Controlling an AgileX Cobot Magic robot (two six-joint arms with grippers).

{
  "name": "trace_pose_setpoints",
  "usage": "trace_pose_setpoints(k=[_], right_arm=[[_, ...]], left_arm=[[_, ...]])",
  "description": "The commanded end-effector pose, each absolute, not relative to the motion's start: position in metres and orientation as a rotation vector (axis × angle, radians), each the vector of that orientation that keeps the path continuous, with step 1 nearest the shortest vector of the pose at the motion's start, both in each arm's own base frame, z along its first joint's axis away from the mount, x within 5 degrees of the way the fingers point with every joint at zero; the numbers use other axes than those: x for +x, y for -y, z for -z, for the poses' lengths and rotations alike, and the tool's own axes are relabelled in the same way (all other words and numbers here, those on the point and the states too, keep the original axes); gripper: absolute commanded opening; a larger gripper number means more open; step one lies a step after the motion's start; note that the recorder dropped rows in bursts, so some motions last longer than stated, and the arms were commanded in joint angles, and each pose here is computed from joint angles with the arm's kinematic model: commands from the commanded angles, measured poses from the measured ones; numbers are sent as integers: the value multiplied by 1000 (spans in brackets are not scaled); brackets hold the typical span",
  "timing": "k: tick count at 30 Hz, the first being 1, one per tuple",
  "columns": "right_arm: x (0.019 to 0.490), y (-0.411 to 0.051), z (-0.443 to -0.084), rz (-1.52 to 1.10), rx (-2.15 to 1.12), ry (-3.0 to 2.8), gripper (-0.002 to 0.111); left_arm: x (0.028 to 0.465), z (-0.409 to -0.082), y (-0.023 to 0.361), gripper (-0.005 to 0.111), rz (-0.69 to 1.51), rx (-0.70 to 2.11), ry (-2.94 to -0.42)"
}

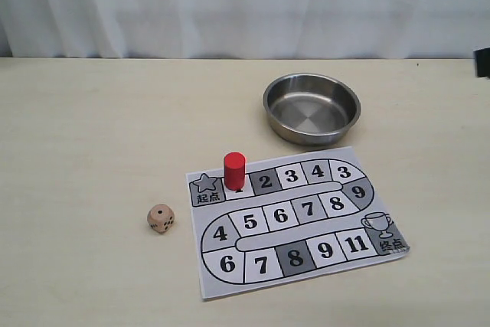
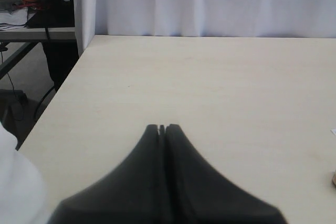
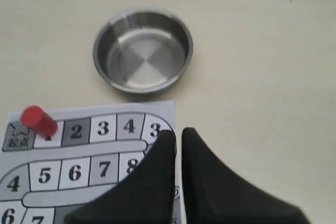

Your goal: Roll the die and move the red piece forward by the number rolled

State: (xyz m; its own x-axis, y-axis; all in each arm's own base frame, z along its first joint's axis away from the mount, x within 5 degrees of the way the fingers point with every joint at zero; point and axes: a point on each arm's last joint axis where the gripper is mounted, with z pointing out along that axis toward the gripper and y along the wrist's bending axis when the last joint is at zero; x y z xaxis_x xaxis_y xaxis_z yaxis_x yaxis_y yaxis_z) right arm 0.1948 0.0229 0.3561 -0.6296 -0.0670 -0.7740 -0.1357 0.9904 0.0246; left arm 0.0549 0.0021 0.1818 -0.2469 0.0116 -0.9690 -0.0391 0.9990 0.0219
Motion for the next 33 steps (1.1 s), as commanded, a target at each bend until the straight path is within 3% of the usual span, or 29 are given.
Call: trace_pose_setpoints(k=[1,9,17,28,33], right_arm=[[129,-16,-389,-98,-130,-2049,4],[11,-6,-409,-98,-131,-1739,4],[-55,1,-402,-85,-130,-1531,4],[-43,0,-357,-46,-181,-1646,4],[-34,-1,-356,-39,-182,-1583,4]], left_arm=[[55,-185,-2,0,-44,-12,-1801],[55,-185,-2,0,-44,-12,-1801],[55,-185,-2,0,-44,-12,-1801],[55,-185,-2,0,-44,-12,-1801],[55,-185,-2,0,-44,-12,-1803]])
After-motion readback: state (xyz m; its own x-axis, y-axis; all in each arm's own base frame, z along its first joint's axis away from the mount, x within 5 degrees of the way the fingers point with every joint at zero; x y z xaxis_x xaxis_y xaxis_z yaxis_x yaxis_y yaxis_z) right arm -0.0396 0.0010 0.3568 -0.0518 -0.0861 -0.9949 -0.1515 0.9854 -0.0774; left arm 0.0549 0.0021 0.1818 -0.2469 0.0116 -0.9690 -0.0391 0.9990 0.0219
